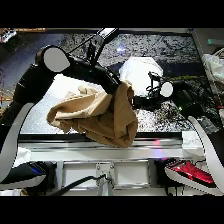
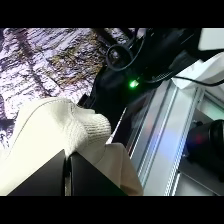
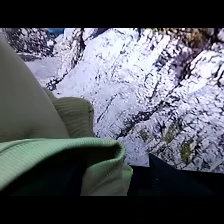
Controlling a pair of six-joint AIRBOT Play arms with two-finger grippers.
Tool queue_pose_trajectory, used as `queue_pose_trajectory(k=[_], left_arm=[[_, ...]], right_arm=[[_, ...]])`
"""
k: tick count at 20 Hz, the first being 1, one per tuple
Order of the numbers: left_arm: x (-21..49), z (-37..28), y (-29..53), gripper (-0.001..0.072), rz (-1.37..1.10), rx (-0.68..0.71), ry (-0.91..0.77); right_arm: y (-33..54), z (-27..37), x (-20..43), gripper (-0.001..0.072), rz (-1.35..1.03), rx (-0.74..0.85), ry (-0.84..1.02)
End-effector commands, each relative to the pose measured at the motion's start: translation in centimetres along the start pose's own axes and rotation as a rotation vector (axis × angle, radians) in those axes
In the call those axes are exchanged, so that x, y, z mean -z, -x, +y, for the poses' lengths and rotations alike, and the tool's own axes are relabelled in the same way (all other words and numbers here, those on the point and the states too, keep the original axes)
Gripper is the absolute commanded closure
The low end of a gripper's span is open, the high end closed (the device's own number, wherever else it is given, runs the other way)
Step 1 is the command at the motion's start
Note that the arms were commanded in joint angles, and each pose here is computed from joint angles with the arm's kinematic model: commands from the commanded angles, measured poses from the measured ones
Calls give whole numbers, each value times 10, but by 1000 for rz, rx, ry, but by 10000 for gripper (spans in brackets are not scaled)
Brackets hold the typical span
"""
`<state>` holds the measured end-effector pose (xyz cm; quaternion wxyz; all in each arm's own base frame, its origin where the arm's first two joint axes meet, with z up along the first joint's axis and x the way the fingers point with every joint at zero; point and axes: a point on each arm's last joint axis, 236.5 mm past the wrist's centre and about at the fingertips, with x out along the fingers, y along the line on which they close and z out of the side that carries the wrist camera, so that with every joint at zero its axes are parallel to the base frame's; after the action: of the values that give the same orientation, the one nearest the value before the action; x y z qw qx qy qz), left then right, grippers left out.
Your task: Fold the clothes and pants, and hang the long-sleeved shirts on hangers.
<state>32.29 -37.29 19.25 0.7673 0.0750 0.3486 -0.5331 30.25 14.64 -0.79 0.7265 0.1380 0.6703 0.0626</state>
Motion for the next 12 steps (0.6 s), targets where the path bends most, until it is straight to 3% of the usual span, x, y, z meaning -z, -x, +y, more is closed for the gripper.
queue_pose_trajectory(k=[1, 7, 9, 11, 12], left_arm=[[-1, -1, 0, 700, -1, 2, -2], [-1, 0, 0, 700, -5, -2, -2], [-3, 3, 1, 700, -13, -8, 0], [-3, 5, 2, 700, -15, -12, 2], [-3, 6, 3, 700, -15, -15, 2]], right_arm=[[-14, -2, 10, 242, 46, -4, -31], [-49, 1, 41, 267, 141, -35, -92], [-57, 9, 42, 500, 122, -52, -79], [-53, 25, 27, 680, 54, -99, -74], [-46, 32, 14, 681, 4, -123, -66]])
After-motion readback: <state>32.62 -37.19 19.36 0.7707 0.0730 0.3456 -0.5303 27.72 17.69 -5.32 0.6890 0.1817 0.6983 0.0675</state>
